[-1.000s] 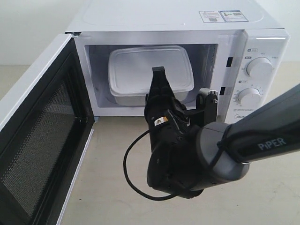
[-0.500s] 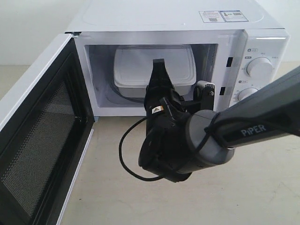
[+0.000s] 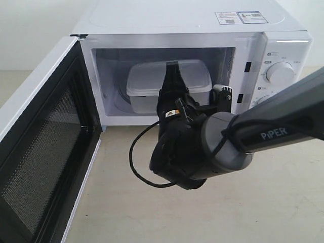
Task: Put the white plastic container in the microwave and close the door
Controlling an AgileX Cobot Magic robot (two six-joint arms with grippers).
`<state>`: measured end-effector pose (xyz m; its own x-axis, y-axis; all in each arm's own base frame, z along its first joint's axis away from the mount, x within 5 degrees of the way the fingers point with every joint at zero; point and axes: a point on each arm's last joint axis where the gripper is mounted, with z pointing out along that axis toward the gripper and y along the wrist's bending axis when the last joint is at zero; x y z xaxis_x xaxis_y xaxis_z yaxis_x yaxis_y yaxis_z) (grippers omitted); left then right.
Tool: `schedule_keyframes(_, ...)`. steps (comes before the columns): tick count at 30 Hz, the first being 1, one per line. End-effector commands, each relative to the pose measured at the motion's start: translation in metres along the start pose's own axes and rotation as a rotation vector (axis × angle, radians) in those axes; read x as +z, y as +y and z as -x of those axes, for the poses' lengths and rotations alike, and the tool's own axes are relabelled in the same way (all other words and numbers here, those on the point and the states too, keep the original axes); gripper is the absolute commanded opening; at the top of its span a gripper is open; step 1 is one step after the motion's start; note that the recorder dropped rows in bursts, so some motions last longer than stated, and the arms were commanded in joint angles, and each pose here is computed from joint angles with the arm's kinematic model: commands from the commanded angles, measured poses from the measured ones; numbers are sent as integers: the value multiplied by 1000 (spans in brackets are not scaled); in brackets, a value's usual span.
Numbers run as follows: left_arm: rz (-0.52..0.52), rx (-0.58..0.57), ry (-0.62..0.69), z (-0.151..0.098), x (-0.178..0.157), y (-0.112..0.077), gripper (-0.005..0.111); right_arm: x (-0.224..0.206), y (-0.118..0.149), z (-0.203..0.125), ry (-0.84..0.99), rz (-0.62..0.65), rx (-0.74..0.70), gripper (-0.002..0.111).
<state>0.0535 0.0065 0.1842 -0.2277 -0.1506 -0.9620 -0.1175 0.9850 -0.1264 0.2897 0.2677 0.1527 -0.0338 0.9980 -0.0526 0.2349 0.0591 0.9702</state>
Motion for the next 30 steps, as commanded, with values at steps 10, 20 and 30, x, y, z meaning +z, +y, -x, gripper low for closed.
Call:
schedule_keyframes(10, 0, -12, -2, -1, 0, 0, 4, -27, -20, -3, 83, 29, -181, 42)
schedule_keyframes(20, 0, -12, -2, -1, 0, 0, 4, -73, -29, 27, 349, 222, -1095, 8)
schedule_keyframes(30, 0, -12, -2, -1, 0, 0, 4, -69, -29, 31, 213, 318, -1697, 0)
